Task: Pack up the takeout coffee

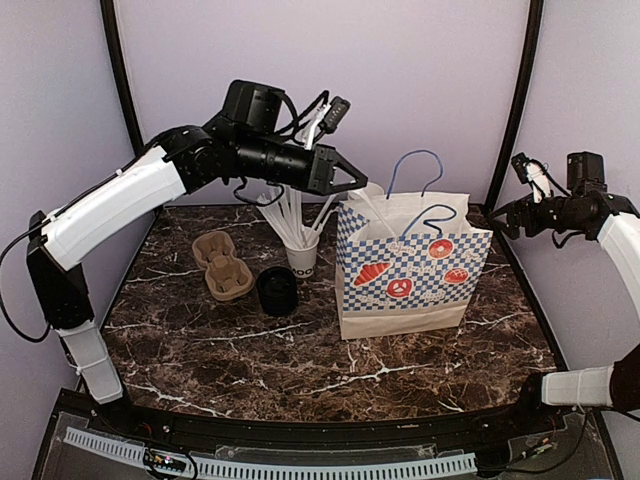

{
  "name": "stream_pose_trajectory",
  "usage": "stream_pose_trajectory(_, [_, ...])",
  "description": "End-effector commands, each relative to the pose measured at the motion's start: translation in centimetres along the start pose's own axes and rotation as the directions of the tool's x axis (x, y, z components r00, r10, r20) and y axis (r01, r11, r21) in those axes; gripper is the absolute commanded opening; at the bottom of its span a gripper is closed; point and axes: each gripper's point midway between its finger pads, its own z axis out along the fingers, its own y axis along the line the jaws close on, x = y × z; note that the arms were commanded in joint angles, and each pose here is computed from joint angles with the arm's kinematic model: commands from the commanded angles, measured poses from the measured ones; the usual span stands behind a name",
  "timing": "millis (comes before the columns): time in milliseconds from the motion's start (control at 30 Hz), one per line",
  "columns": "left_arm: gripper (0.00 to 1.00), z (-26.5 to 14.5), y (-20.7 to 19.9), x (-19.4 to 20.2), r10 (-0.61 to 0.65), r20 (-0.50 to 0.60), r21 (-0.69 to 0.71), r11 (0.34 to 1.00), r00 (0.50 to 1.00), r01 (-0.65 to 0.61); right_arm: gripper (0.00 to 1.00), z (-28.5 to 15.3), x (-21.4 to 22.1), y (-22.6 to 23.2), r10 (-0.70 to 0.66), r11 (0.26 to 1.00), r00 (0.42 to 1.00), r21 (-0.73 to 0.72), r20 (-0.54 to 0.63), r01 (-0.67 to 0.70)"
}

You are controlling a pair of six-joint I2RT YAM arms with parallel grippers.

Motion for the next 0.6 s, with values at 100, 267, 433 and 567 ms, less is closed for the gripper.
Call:
stream_pose_trajectory(100, [0.44, 2.3, 0.6, 0.5, 0.005, -0.044, 0.007, 1.0, 0.999, -0.004, 0.95, -1.4, -2.2, 0.4, -0.03, 1.0, 0.997, -0.003, 0.066, 0.03])
stream_pose_trajectory(267, [0.67, -0.6, 1.0, -2.4, 0.156, 0.045, -0.112, 0.982, 0.987, -0.15, 0.97, -2.8, -4.4, 0.6, -0.046, 0.999, 0.993, 0.005, 0.104, 0.046])
stream_pose_trajectory(433, [0.75, -5.3, 3.4, -4.8, 0.225, 0.124, -0.29, 0.94, 0.966, -0.181, 0.99, -4.6, -7.4, -0.4, -0.035, 0.997, 0.985, 0.074, 0.167, 0.022])
stream_pose_trajectory(567, [0.75, -11.4, 6.7, -5.1, 0.263, 0.166, -0.504, 0.851, 0.95, -0.148, 0.99, -6.8, -10.7, -2.4, 0.009, 0.979, 0.96, 0.193, 0.281, -0.066])
